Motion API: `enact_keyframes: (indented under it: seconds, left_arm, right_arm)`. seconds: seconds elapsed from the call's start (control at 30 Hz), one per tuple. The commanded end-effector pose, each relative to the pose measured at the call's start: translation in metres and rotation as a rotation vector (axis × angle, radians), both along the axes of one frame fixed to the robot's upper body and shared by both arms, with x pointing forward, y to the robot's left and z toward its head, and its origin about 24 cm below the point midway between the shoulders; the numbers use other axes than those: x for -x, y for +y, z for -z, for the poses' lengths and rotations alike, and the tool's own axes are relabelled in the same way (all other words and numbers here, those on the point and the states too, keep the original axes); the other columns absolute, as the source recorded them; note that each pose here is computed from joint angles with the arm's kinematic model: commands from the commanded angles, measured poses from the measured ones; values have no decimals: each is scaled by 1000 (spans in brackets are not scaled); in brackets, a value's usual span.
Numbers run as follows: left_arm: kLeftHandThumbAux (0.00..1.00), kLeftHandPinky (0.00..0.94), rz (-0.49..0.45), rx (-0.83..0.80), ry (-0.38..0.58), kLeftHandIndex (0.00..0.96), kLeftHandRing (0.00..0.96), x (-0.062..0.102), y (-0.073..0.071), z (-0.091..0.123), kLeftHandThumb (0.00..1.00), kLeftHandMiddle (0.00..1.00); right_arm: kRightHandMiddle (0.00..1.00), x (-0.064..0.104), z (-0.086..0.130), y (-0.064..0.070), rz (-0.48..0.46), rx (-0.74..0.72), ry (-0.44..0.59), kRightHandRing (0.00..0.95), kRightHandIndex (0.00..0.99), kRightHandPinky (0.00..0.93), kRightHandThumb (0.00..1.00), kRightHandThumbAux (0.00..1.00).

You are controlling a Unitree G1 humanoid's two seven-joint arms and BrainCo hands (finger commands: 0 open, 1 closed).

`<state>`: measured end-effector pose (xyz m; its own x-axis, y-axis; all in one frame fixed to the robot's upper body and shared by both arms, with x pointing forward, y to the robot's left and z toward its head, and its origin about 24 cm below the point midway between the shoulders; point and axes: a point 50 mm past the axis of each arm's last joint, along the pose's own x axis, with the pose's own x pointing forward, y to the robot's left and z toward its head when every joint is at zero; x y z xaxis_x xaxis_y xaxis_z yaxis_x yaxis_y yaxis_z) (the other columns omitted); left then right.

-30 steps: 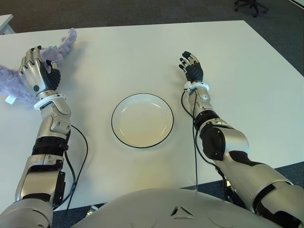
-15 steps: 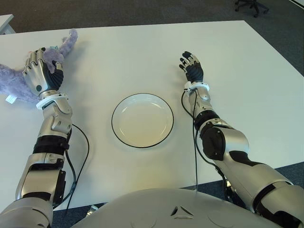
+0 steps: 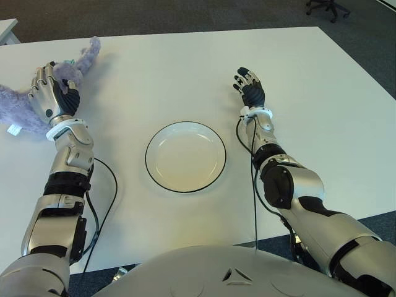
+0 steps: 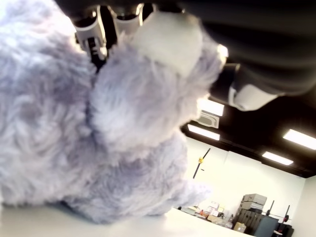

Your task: Put the doll into the plate.

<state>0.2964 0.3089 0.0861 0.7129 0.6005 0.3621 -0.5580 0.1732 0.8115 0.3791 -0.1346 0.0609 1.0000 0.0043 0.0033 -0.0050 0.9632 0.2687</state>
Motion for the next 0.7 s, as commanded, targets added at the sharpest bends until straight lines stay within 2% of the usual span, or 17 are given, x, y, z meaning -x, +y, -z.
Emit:
enact_keyframes:
  seconds: [0.03, 0.2, 0.23, 0.33, 0.47, 0.7]
  left_arm:
    - [372, 262, -25, 60, 50, 123, 196, 0, 3, 9, 737, 164]
    - [382, 269, -32, 73, 51, 128, 202, -1, 4, 11, 774, 160]
    - [400, 315, -34, 76, 52, 145, 234, -1, 4, 11, 809, 169]
    - [411, 334, -41, 84, 56, 161, 257, -2, 4, 12, 831, 182]
    - [444, 365, -50, 95, 61, 218, 303, -2, 4, 13, 854, 256]
    - [470, 366, -49, 102, 62, 284, 324, -3, 4, 13, 875, 301]
  right_arm:
    - [162, 14, 30, -1, 11, -7, 118, 138, 215, 159, 660, 752]
    - [166, 13, 29, -2, 16, 3, 116, 143, 219, 162, 648, 746]
    - [168, 13, 29, -2, 16, 4, 117, 144, 215, 158, 652, 751]
    - [169, 13, 29, -2, 15, 6, 118, 144, 211, 155, 659, 756]
    - [161, 13, 29, -2, 14, 11, 118, 140, 203, 149, 648, 769]
    - [160, 13, 29, -2, 13, 20, 116, 138, 207, 152, 642, 760]
